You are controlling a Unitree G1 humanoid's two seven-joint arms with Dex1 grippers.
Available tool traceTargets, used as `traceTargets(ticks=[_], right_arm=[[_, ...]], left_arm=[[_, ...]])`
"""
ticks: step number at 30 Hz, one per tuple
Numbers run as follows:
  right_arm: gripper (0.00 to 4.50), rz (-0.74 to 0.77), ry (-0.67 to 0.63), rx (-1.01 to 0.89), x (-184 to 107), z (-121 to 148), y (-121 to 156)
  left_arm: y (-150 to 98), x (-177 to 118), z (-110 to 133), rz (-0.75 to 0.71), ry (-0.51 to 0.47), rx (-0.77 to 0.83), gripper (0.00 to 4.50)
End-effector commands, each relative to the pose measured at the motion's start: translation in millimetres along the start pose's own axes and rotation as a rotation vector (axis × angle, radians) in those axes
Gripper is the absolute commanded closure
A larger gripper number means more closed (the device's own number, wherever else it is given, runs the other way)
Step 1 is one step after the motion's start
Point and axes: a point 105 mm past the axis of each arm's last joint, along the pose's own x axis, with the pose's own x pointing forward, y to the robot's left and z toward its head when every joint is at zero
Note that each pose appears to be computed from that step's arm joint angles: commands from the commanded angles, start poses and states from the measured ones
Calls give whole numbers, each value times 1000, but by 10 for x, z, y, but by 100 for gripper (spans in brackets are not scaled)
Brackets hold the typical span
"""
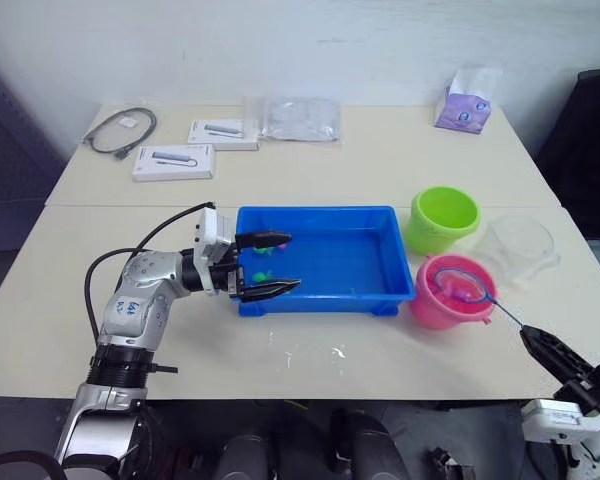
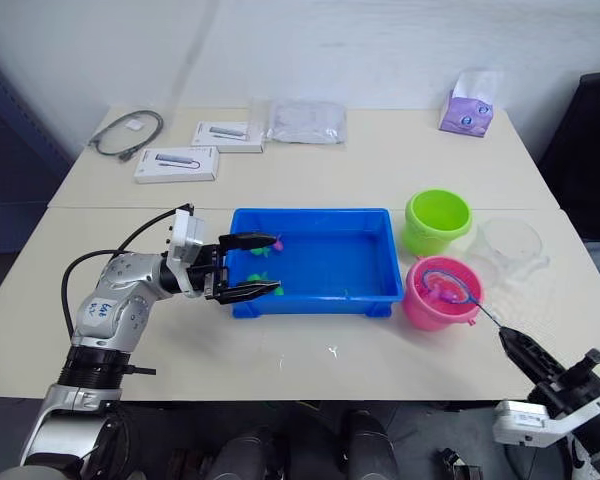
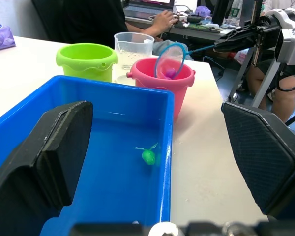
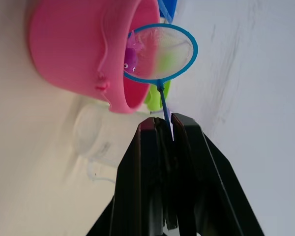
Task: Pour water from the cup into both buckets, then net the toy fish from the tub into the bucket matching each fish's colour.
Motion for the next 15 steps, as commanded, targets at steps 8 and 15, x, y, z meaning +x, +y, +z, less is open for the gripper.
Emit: traceTargets(ticks=[8,15], right_arm=[[450,-87,34,-89,-42,-117,-248],[450,-145,51,-124,-54,-115,-308]], left_arm=[[-30,19,47,-20,-25,28,1],[-11,28,37,-16,-31,29,1]])
